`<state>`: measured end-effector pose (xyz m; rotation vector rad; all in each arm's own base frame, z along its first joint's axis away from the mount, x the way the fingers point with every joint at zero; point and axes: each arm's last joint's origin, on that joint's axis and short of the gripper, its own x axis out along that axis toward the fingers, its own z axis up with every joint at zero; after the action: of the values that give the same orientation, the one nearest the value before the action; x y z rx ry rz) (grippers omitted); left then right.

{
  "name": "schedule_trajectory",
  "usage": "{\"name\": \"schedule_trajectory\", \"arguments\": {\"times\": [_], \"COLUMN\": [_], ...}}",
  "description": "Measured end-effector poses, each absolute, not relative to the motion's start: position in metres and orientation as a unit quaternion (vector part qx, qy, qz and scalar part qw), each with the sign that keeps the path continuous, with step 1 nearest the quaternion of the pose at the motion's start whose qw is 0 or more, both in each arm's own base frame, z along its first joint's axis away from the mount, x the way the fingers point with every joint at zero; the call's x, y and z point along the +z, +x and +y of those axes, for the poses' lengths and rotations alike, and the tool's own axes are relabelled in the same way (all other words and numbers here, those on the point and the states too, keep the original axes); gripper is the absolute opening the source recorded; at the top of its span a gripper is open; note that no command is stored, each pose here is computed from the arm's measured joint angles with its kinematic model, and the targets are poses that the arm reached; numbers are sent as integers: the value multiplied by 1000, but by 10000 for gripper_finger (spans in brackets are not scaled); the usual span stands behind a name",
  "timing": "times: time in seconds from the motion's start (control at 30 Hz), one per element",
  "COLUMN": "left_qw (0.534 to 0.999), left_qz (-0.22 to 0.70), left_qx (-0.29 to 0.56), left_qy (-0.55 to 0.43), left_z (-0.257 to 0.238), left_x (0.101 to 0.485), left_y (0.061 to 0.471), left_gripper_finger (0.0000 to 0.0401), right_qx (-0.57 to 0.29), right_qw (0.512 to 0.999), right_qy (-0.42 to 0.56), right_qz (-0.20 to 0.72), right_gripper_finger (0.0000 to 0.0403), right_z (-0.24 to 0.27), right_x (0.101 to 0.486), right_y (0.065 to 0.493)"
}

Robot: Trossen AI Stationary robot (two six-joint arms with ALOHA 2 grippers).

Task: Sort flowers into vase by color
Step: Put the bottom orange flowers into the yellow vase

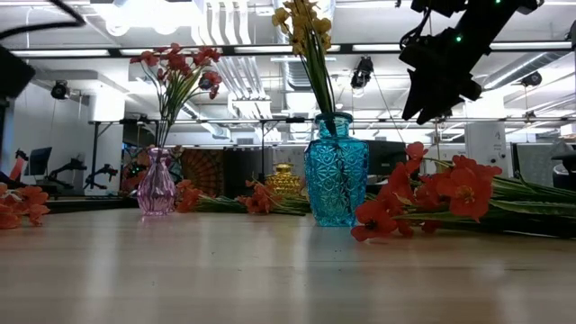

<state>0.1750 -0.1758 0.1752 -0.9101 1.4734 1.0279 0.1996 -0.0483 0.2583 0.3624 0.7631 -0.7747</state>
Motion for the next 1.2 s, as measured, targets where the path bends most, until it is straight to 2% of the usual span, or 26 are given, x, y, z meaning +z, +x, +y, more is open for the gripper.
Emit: {"name": "schedule_trajectory", "arguments": {"times": [0.17, 0.3, 0.43, 0.7, 0.87, 1.03, 1.2], "left_qw": [535, 531, 531, 531, 531, 531, 536], "left_qz": [611, 610, 610, 610, 610, 610, 615], "left_qx": [432, 445, 443, 443, 443, 443, 435], "left_qy": [-392, -385, -387, -387, -387, -387, -381], "left_z": [-171, -166, -167, -167, -166, -166, -167], "left_x": [156, 148, 148, 148, 148, 148, 149], "left_y": [170, 166, 166, 166, 166, 166, 166], "left_gripper_finger": [269, 250, 211, 100, 44, 9, 3], "right_qx": [-365, -365, -365, -365, -365, -365, -365], "right_qw": [841, 841, 841, 841, 841, 841, 841], "right_qy": [168, 168, 168, 168, 168, 168, 167], "right_qz": [363, 363, 363, 363, 363, 363, 364], "right_gripper_finger": [228, 228, 228, 228, 228, 228, 228], "right_z": [-48, -48, -48, -48, -48, -48, -48], "right_x": [258, 258, 258, 258, 258, 258, 258], "right_y": [200, 200, 200, 200, 200, 200, 199]}}
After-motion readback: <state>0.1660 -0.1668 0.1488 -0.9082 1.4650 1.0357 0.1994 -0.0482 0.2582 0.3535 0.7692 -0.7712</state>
